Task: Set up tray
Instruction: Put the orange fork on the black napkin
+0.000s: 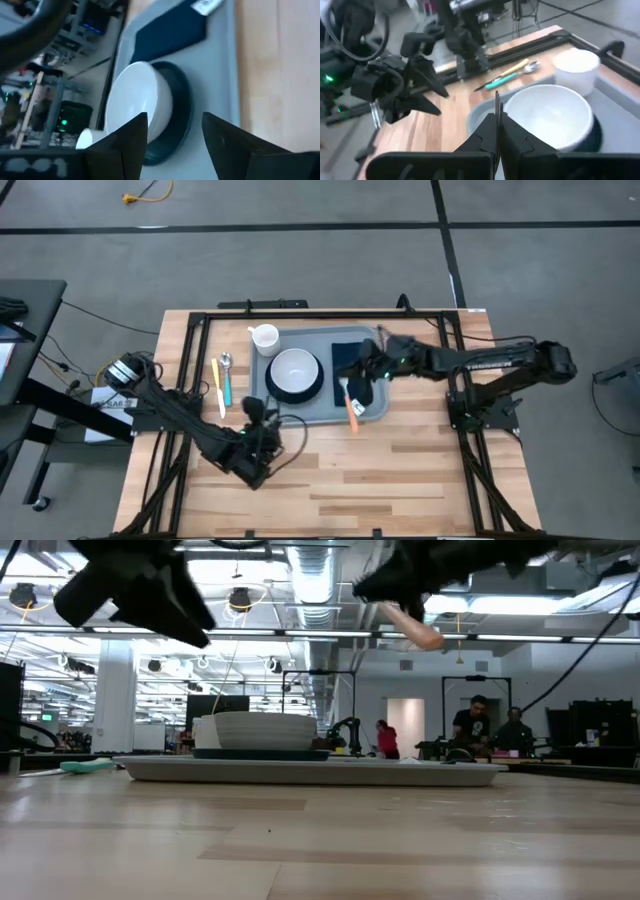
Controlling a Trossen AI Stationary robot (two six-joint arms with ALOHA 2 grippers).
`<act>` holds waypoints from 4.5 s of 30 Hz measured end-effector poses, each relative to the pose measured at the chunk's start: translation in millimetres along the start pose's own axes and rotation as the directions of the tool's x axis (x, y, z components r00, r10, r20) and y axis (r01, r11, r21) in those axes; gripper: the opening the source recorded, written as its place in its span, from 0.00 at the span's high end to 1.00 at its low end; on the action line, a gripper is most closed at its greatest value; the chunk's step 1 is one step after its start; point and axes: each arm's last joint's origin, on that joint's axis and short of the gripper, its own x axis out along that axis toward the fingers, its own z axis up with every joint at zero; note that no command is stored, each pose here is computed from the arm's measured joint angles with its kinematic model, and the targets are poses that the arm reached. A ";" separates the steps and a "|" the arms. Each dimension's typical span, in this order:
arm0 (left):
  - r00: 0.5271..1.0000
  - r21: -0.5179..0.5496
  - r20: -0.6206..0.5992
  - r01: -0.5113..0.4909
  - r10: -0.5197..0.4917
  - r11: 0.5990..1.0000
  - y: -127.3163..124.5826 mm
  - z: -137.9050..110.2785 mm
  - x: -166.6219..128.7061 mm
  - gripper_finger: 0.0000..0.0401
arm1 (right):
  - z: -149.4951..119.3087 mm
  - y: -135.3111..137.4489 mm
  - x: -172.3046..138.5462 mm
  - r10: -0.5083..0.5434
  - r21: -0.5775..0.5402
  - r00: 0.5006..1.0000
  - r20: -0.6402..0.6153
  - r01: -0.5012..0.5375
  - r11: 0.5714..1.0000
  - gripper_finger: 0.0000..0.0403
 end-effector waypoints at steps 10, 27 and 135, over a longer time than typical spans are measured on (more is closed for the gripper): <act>0.902 -0.215 0.366 0.320 -0.228 0.923 39.8 -55.9 -32.6 0.55 | -17.3 -68.8 -16.7 0.039 0.166 0.995 0.096 -0.055 0.985 1.00; 0.524 -0.228 0.825 0.649 -0.209 0.726 79.8 -151.3 -1.8 0.55 | -23.4 -129.7 -17.9 -0.055 0.291 0.994 0.098 0.024 0.956 1.00; 0.457 -0.198 0.870 0.671 -0.188 0.714 69.2 -160.1 5.1 0.55 | -88.0 -189.4 49.0 -0.221 0.514 0.871 -0.438 0.445 0.734 0.90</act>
